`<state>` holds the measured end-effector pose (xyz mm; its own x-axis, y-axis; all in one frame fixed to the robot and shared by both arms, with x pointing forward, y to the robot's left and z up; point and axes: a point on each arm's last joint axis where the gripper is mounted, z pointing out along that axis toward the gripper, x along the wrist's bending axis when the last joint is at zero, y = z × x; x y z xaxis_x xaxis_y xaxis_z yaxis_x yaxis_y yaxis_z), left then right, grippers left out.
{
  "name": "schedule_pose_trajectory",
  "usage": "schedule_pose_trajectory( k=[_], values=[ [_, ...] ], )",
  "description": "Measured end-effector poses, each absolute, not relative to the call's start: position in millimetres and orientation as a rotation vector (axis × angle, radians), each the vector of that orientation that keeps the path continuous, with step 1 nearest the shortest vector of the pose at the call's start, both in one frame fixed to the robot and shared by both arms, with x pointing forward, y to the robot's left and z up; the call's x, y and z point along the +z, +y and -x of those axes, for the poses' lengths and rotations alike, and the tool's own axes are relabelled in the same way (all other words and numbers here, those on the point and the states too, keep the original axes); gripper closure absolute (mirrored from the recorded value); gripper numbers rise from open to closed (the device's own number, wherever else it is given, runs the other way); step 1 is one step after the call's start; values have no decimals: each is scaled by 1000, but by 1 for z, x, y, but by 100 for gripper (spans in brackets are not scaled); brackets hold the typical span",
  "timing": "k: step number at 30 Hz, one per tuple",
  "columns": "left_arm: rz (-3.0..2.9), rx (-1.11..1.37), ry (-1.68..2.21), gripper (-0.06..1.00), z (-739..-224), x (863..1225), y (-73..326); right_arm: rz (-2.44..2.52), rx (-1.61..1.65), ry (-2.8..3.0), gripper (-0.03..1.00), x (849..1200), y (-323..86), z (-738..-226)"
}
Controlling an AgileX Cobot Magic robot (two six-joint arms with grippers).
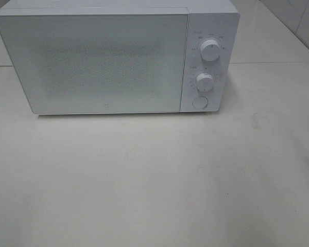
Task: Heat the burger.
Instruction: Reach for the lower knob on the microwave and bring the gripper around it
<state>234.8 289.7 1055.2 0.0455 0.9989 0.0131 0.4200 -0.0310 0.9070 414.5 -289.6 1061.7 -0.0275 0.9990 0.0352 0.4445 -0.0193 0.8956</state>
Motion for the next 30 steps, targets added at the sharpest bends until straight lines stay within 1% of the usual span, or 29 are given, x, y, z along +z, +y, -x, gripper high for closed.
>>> schedule_pose_trajectory(
  k=[10, 12, 15, 18, 20, 23, 25, 30],
  values=[
    [-1559, 957, 1477, -3, -235, 1055, 290, -1495, 1058, 1512, 21, 1052, -287, -446],
    [-1559, 957, 1477, -3, -235, 1055, 290, -1443, 1109, 1466, 21, 1045, -286, -457],
    [-1559, 957, 1477, -3, -235, 1055, 290, -1422, 1129, 1447, 21, 1042, -286, -458],
    [-1559, 957, 1477, -3, -235, 1055, 290, -1393, 1185, 1388, 21, 1032, -285, -460],
    [-1558, 956, 1476, -3, -235, 1055, 290, -1317, 1229, 1347, 21, 1022, -277, -457],
    [-1558, 956, 1476, -3, -235, 1055, 290, -1296, 1237, 1342, 21, 1020, -274, -456],
    [-1558, 956, 1476, -3, -235, 1055, 290, -1249, 1240, 1332, 21, 1010, -261, -454],
    [-1558, 956, 1476, -3, -235, 1055, 290, -1232, 1228, 1360, 21, 999, -245, -454]
  ],
)
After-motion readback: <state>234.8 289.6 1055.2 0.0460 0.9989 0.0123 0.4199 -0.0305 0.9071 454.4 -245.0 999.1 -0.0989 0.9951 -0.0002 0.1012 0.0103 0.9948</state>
